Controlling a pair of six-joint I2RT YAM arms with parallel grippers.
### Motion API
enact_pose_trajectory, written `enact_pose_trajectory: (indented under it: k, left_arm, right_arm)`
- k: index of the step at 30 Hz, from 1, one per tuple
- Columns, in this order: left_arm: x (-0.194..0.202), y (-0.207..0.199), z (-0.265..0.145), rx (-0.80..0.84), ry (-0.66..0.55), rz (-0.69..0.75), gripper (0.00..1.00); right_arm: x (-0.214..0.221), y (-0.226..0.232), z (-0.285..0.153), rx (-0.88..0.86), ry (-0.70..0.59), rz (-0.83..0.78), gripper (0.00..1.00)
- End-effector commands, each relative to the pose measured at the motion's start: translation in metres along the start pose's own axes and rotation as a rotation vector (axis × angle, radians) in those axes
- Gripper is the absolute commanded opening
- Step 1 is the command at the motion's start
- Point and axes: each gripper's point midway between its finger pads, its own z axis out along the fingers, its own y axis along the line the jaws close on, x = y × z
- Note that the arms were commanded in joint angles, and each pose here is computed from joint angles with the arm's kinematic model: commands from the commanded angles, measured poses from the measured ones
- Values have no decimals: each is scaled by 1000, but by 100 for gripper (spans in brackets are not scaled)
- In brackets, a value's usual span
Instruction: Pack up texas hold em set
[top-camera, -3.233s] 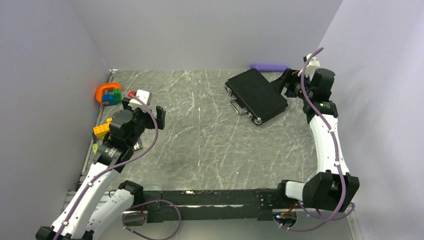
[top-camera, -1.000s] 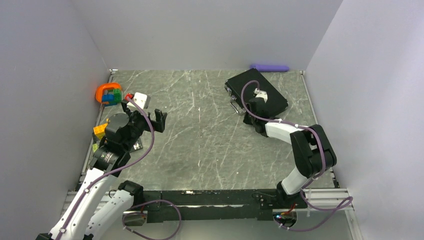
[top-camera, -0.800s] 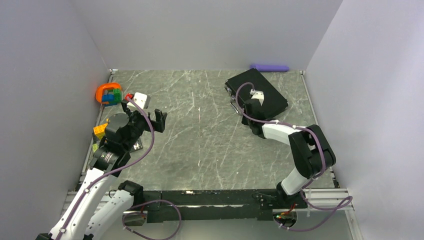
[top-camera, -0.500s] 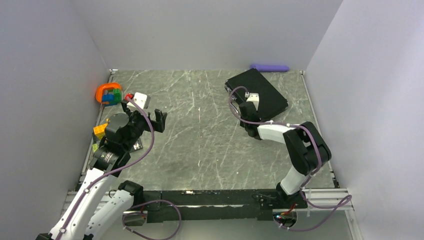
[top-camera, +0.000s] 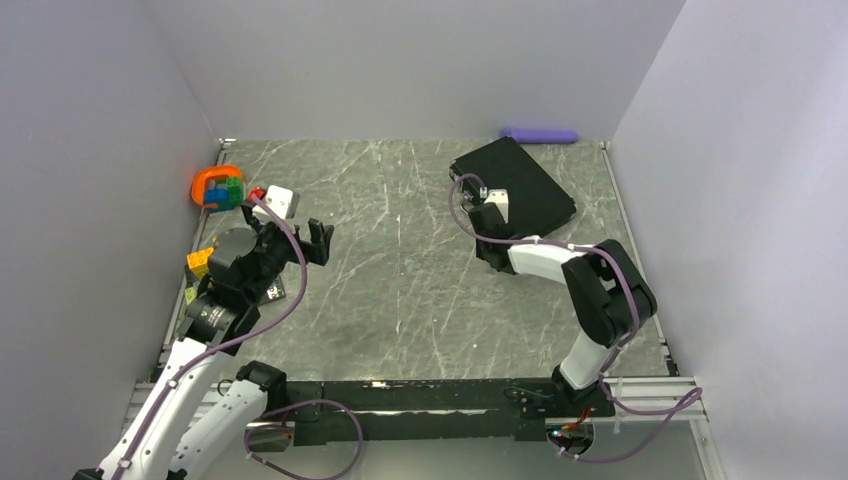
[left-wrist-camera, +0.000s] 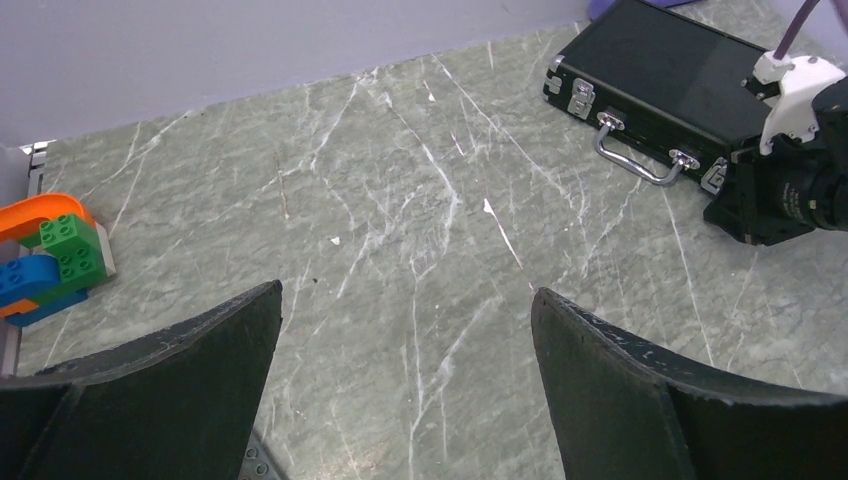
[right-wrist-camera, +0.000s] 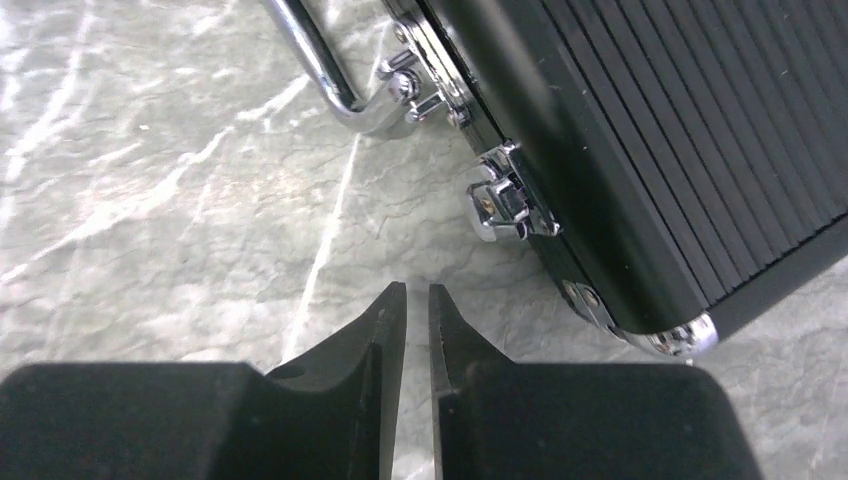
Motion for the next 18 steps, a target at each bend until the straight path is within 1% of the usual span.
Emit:
enact_pose_trajectory:
  k: [1,7,12,15,18]
  left_arm:
    - [-18,-3,-4,15,-53,-7,98]
    - [-19,-4,-5,18,-55,-9,98]
    - [-19,-4,-5,17,-57,-7,98]
    - [-18,-3,-5,14,-55,-7,98]
    - [-19,-4,-5,16,-57,-8,98]
  right_arm:
    - [-53,13,-32,-80,-81,29,20]
    - [-79,22,-44,-109,-55,-12,26]
    - [-102,30,-44,-124,-60,-31,32]
    - [-101,30,-36,-115,-22,-39,33]
    - [-87,29,-26,-102,32,-51,33]
